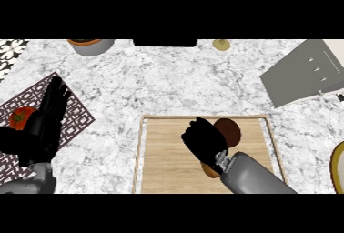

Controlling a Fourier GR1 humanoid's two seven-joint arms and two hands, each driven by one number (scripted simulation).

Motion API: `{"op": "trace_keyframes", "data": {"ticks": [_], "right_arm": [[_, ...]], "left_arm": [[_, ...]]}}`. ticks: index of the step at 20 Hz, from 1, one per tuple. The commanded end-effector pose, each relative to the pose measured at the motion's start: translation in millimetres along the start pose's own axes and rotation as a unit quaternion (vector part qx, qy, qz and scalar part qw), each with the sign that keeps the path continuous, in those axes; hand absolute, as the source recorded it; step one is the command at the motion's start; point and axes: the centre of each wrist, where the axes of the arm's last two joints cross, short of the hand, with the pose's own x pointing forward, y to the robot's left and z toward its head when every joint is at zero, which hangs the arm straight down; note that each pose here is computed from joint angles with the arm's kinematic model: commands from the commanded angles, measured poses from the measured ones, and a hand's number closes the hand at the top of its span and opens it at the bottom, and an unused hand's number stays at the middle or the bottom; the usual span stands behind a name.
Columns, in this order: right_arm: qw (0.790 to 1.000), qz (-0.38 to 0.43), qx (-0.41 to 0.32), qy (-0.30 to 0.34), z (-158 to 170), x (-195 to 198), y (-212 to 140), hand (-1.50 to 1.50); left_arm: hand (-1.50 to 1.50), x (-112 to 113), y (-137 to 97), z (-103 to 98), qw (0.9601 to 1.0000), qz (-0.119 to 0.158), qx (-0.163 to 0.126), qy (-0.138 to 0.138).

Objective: Pick the pear from the tray and place it in the tiered shelf

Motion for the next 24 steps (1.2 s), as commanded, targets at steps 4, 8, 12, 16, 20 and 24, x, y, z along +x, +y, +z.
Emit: {"op": "trace_keyframes", "data": {"ticks": [4,8,12,16,20,24], "right_arm": [[0.998,0.040,-0.049,-0.020,-9,2,-10,1.50],[0.995,-0.030,-0.082,0.045,38,-53,55,1.50],[0.962,-0.179,-0.106,0.177,85,-139,90,1.50],[0.934,-0.272,-0.157,0.168,142,-181,121,1.50],[0.917,-0.317,-0.203,0.133,201,-208,142,1.50],[0.865,-0.395,-0.284,0.124,241,-218,132,1.50]], "left_arm": [[0.00,-8,-2,6,1.0000,-0.002,-0.001,0.000],[0.00,-4,13,-1,0.9998,-0.001,0.020,0.005],[0.00,-10,18,9,0.9991,0.005,0.042,0.005],[0.00,-15,16,14,0.9994,0.005,0.034,0.008],[0.00,-5,17,6,0.9998,0.003,0.019,0.005],[0.00,-12,26,14,0.9996,-0.003,0.023,0.018]]}}
